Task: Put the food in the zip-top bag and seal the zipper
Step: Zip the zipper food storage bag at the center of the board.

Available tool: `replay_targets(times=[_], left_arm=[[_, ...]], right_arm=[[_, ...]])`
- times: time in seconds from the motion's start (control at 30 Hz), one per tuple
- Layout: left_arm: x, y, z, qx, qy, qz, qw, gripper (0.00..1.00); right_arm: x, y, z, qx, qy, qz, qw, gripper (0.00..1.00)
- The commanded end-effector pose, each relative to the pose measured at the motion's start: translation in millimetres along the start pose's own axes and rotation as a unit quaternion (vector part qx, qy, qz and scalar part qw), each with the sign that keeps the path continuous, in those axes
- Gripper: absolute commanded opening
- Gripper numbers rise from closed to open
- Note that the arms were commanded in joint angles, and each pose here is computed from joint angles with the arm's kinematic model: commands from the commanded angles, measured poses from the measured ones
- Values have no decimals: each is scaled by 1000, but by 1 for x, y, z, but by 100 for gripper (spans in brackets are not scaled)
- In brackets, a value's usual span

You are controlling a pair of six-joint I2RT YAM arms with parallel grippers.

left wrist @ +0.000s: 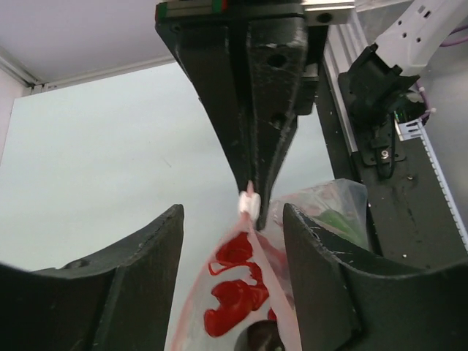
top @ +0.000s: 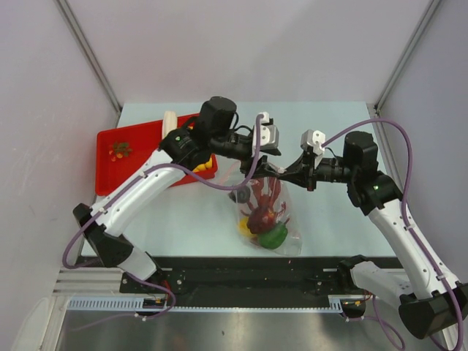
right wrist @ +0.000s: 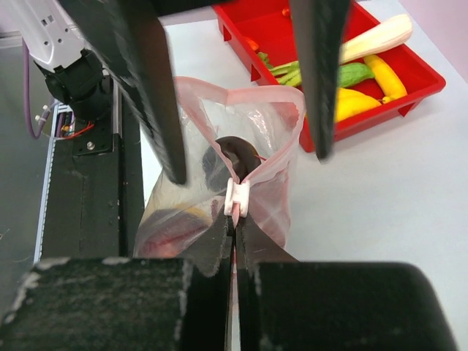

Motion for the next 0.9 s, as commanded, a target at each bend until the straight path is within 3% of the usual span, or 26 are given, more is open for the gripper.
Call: replay_targets(times=[0.0, 0.1, 0.43, 0.7, 0.87], left_arm=[[11, 10, 4, -5, 26, 1, 1000, 59], [9, 16, 3, -12, 25, 3, 1000, 52], [0, 14, -2, -29, 27, 15, 999, 1], [-50, -14, 17, 12, -46, 60, 997, 1], [-62, -30, 20, 34, -66, 83, 994, 1]], right_arm=[[30, -6, 4, 0, -68, -33, 997, 0], [30, -7, 5, -1, -71, -31, 997, 0], [29, -9, 5, -2, -75, -27, 997, 0], [30, -17, 5, -21, -77, -30, 996, 0], [29, -19, 1, -42, -74, -35, 996, 0]])
Point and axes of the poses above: each gripper's point midway between its finger pads, its own y axis out along the fingers, its own z axis along the line the jaws close on, x = y × z, the point moved 10 cm from there along -y, back along the fingers, and after that the axes turned 2 degrees about -y, right-handed, at the moved point
